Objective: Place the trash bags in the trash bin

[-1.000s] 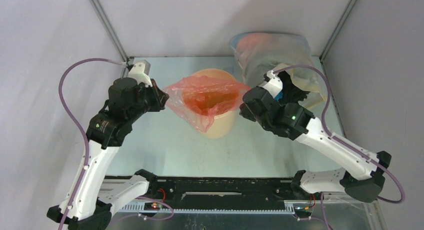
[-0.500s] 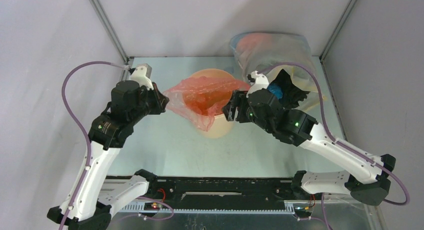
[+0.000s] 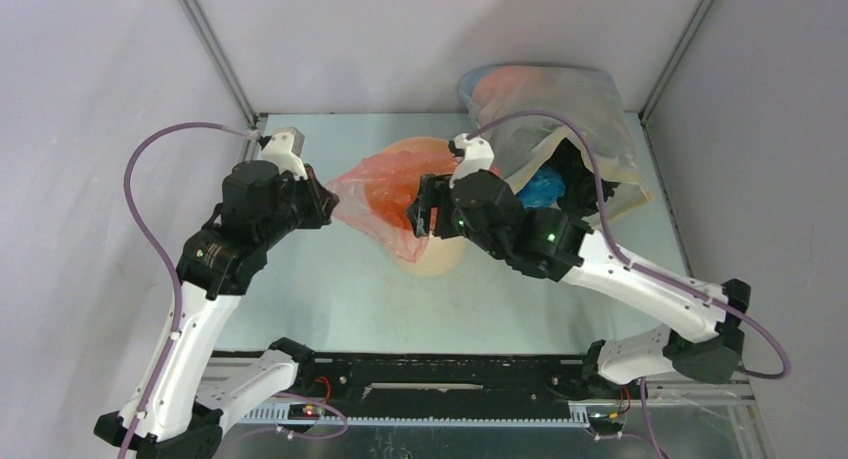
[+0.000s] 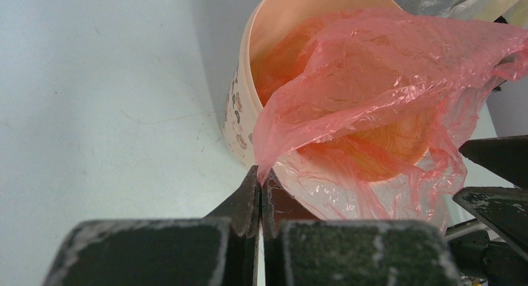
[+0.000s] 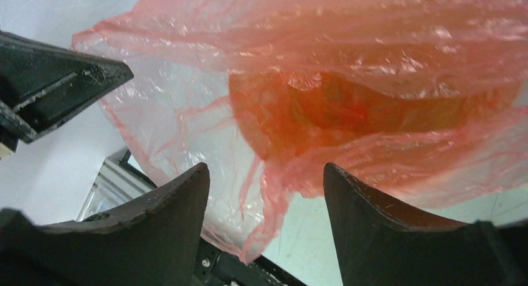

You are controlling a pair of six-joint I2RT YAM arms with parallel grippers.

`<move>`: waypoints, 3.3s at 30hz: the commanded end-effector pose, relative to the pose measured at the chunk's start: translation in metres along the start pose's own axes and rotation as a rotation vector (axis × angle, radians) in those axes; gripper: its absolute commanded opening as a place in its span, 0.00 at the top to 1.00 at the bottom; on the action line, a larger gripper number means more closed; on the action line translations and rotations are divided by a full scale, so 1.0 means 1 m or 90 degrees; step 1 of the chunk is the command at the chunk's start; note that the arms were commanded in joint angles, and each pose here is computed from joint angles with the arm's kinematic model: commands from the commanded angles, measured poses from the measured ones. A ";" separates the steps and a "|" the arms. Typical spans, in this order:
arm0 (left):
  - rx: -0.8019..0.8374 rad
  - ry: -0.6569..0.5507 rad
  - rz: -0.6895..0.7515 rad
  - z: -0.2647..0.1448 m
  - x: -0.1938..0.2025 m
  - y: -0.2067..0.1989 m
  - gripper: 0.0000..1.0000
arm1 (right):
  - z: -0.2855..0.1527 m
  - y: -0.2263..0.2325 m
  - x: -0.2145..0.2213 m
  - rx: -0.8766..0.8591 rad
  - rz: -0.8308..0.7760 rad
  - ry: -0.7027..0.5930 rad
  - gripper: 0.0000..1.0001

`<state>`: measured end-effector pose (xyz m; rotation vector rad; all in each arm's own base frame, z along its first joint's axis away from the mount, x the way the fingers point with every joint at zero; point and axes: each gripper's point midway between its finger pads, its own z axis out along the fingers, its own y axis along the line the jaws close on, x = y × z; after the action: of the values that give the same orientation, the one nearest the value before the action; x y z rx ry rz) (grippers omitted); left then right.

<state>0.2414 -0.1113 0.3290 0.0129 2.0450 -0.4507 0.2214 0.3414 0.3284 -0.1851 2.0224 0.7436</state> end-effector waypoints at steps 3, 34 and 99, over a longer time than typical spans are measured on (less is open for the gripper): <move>0.004 -0.019 0.019 -0.007 -0.009 0.000 1.00 | 0.008 0.001 -0.009 0.054 -0.017 -0.019 0.37; -0.155 0.058 0.028 0.059 0.035 0.055 1.00 | -0.016 -0.106 0.087 0.205 0.007 0.013 1.00; -0.095 -0.071 -0.101 0.093 0.032 0.046 1.00 | -0.042 -0.104 -0.070 0.011 -0.171 -0.136 0.53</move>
<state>0.3138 -0.1056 0.2364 -0.2530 2.0093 -0.3673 0.2773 0.2241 0.3192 -0.3375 1.8693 0.5479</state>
